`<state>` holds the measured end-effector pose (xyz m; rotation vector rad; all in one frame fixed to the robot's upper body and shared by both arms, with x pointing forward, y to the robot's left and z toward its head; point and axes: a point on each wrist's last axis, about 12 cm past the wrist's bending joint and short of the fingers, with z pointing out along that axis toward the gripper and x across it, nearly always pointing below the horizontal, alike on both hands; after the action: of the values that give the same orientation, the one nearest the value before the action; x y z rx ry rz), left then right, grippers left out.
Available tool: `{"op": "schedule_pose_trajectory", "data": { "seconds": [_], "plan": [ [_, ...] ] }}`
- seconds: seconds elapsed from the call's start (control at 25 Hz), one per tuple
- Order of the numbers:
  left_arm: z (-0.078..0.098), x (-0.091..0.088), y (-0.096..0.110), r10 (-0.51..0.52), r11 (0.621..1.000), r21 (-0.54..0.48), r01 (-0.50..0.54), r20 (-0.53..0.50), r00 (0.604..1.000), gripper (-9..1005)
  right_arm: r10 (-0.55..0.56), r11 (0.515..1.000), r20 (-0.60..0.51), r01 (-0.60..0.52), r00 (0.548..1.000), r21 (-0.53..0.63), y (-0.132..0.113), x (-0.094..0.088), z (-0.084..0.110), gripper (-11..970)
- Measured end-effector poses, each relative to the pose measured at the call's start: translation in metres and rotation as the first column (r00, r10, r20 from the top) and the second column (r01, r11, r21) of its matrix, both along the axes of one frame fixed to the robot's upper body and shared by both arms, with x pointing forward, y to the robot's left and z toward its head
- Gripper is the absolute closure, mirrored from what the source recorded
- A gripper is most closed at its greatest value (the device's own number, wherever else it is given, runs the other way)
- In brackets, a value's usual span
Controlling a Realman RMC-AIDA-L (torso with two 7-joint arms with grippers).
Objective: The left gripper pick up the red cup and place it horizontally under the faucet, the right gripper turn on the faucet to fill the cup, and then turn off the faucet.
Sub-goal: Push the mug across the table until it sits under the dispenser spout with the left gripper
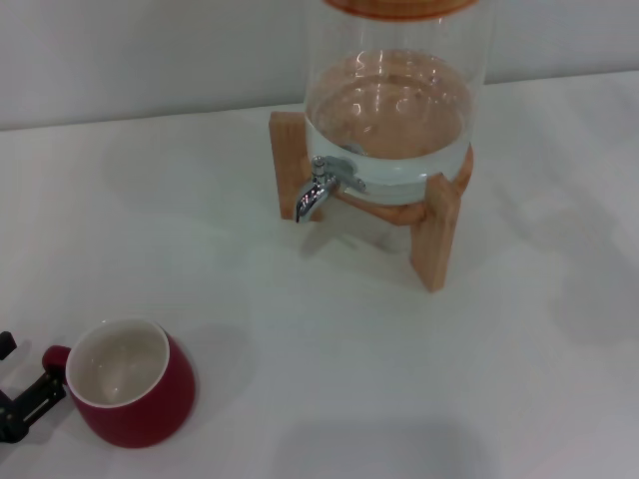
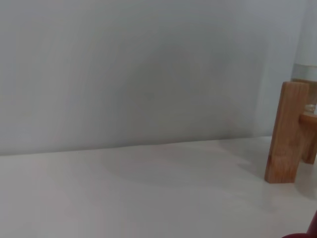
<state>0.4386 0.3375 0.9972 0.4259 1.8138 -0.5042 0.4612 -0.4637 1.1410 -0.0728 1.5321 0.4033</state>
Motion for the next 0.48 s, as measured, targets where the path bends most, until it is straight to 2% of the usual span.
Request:
{"op": "schedule_pose_trajectory", "data": {
  "seconds": [0.44, 0.48],
  "plan": [
    [0.0002, -0.0036, 0.0008, -0.002, 1.000, -0.011, 0.002, 0.000, 1.000, 290, 0.000, 1.000, 0.003, 0.000, 1.000, 0.001, -0.0003, -0.0010, 0.0003, 239],
    [0.0001, -0.0038, 0.0008, -0.002, 1.000, -0.011, 0.002, 0.000, 1.000, 331, 0.001, 1.000, 0.003, -0.001, 1.000, 0.001, -0.0003, -0.0010, 0.0004, 239]
  ]
}}
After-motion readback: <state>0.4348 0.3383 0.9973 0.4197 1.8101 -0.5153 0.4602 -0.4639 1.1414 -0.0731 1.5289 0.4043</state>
